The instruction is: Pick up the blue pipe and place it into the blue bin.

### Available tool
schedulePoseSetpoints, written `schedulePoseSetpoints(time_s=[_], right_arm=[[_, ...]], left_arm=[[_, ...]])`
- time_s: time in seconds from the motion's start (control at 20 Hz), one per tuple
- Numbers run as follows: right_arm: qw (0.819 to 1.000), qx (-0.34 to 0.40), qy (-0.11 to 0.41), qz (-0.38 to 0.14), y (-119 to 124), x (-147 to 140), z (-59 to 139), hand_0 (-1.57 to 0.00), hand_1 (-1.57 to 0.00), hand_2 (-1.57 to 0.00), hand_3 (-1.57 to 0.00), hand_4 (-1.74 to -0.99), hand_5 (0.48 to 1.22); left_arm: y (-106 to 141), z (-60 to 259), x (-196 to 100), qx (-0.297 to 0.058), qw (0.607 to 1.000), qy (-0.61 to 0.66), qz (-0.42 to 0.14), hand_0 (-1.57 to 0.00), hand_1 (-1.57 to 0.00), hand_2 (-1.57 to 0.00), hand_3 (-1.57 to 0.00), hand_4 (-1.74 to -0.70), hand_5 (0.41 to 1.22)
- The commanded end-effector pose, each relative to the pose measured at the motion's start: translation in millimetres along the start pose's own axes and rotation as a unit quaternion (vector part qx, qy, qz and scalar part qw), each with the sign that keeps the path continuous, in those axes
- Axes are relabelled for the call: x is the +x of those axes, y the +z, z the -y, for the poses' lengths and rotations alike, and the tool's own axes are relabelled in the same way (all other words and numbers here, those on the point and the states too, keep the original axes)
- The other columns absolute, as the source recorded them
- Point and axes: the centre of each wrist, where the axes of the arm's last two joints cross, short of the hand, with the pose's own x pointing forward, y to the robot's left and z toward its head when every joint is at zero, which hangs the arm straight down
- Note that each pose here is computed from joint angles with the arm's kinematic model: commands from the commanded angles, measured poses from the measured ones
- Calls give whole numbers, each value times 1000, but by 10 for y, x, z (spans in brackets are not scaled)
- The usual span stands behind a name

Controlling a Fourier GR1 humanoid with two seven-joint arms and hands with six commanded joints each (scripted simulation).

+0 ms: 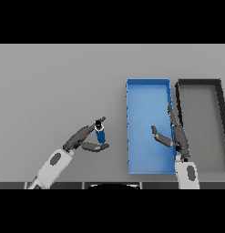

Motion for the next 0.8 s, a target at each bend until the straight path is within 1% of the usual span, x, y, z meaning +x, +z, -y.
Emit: schedulePoseSetpoints(time_s=[0.0,0.1,0.15,0.2,0.25,0.3,0.35,0.4,0.45,0.5,0.55,0.6,0.65,0.7,0.75], right_arm=[[1000,2,-5,-3,8,-17,-2,1,1,1,1,-1220,639],[1000,-2,-1,0,16,-48,13,1,1,1,1,-1221,645],[1000,-3,2,-5,6,-63,29,1,1,1,1,-1214,645],[1000,-3,8,-8,5,-75,44,1,1,1,1,-1207,646],[1000,-2,10,8,34,-49,39,1,1,1,1,-1205,649],[1000,-1,7,4,10,-42,8,1,1,1,1,-1207,650],[1000,-1,5,8,1,-34,-6,1,1,1,1,-1210,653],[1000,-4,9,6,25,-38,40,1,1,1,1,-1213,655],[1000,-2,3,3,3,-53,13,1,1,1,1,-1217,655],[1000,-3,4,-1,-4,-65,37,1,1,1,1,-1220,656],[1000,-2,3,4,28,-73,29,1,1,1,1,-1220,656],[1000,-2,4,3,28,-80,26,1,1,1,1,-1219,657],[1000,-1,-2,12,22,-56,9,1,1,1,1,-1224,658],[1000,-2,-3,5,-5,-51,6,1,1,1,1,-1227,660],[1000,-2,-4,6,15,-21,1,1,1,1,1,-1233,660]], left_arm=[[-15,3,-30,5,1000,-9,-6,1,1,1,1,-1076,435],[-64,29,-60,4,1000,-17,-11,1,1,1,1,-1051,418],[-87,66,-66,-1,1000,-6,0,1,1,1,1,-1062,420],[-109,129,-61,-5,1000,4,9,1,1,1,1,-1078,428],[-121,119,-50,-6,1000,9,17,1,1,1,1,-1090,441],[-173,154,-59,-9,1000,15,17,1,1,1,1,-1107,463],[-196,194,-63,-6,999,29,21,1,0,-54,-40,-1140,502],[-253,206,-38,-2,998,47,29,1,-41,-151,-121,-1186,550],[-272,226,-35,1,998,61,34,-10,-156,-308,-276,-1243,613],[-288,270,-43,1,996,77,41,-125,-319,-485,-535,-1281,735],[-297,262,-53,9,995,87,48,-359,-547,-689,-742,-1369,832],[-305,282,-52,9,995,87,50,-602,-752,-865,-908,-1439,910],[-296,303,-44,2,995,89,51,-796,-915,-1006,-1030,-1497,972],[-293,325,-17,-4,995,90,47,-951,-1047,-1119,-1119,-1544,1022],[-276,357,-15,-1,995,87,53,-1075,-1151,-1210,-1194,-1580,1062]])
